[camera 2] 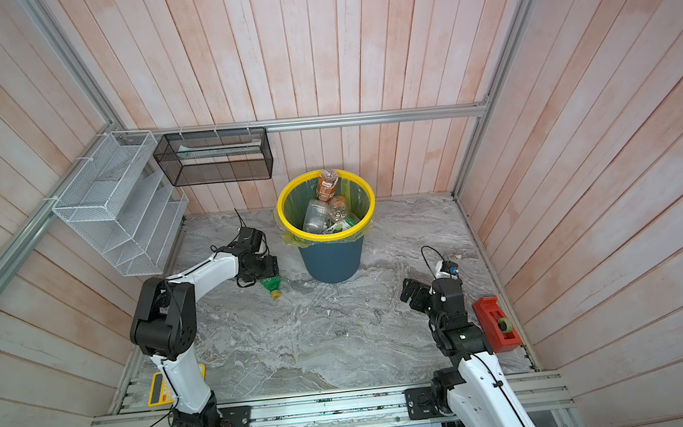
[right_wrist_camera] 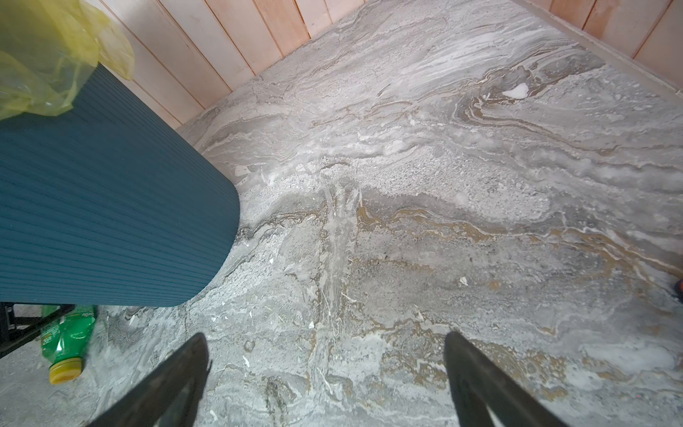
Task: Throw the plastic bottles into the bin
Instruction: 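Lift the green bottle with the left gripper over the bin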
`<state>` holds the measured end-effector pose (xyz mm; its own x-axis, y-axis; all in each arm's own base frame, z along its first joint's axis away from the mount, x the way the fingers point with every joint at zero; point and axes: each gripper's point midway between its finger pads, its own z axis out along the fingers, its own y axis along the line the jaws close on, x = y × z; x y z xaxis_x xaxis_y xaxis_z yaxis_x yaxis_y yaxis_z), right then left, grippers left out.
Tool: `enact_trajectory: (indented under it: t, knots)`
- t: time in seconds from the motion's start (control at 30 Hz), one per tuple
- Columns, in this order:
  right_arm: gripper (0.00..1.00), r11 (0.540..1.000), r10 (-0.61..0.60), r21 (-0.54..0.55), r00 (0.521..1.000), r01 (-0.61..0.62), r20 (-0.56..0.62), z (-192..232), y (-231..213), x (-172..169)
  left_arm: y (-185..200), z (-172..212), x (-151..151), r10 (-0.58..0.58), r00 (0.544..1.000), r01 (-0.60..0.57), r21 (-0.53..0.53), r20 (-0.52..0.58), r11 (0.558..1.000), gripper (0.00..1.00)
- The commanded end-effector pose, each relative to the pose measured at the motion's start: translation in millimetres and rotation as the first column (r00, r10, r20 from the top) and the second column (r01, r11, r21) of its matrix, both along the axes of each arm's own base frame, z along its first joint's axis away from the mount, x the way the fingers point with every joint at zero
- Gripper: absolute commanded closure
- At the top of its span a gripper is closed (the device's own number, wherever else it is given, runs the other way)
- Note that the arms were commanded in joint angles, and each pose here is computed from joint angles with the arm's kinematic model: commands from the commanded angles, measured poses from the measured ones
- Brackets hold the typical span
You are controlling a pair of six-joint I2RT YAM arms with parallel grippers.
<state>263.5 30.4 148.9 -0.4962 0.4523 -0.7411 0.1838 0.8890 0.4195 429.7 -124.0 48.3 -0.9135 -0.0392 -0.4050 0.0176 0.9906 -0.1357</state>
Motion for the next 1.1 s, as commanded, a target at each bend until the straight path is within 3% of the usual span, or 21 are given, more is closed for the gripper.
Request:
enact_trajectory:
  t: [0.0,0.1,0.2,0.37,0.5,0.73,0.87,1.07]
  knots:
    - [0.01,1.0,-0.011,0.007,1.0,0.011,-0.001,-0.1,-1.9,-2.2,7.4,-10.6,-14.9,-0.07,0.996,0.073,0.054,-0.048,0.996,0.32]
    - [0.01,1.0,-0.011,0.006,1.0,0.011,-0.005,-1.5,-2.1,-3.4,9.9,-7.3,-20.7,-0.093,0.995,0.096,0.067,-0.042,0.993,0.33]
    - [0.01,1.0,-0.014,0.01,1.0,0.014,-0.007,-2.7,-2.2,-3.8,10.7,1.5,-25.4,-0.105,0.994,0.106,0.066,-0.019,0.992,0.28]
    - [0.01,1.0,-0.013,0.017,1.0,0.013,-0.005,-2.8,-1.3,-3.5,12.4,19.4,-32.9,-0.098,0.995,0.096,0.067,0.026,0.993,0.0]
    - [0.01,1.0,-0.012,0.023,1.0,0.012,-0.01,-5.1,-0.6,-3.2,7.6,21.6,-37.6,-0.112,0.993,0.108,0.083,0.036,0.991,0.0]
    - [0.01,1.0,-0.012,0.02,1.0,0.012,-0.007,-4.8,-0.9,-2.8,8.9,-16.0,-46.5,-0.091,0.993,0.099,0.107,-0.08,0.989,0.0]
    - [0.01,1.0,-0.013,0.019,1.0,0.013,-0.008,-4.9,-1.2,-3.5,10.8,-25.7,-44.7,-0.077,0.993,0.088,0.118,-0.091,0.989,0.02]
    - [0.01,1.0,-0.018,0.016,1.0,0.018,-0.013,-6.6,-2.5,-5.6,2.5,-15.2,-40.8,-0.093,0.995,0.096,0.064,-0.047,0.993,0.22]
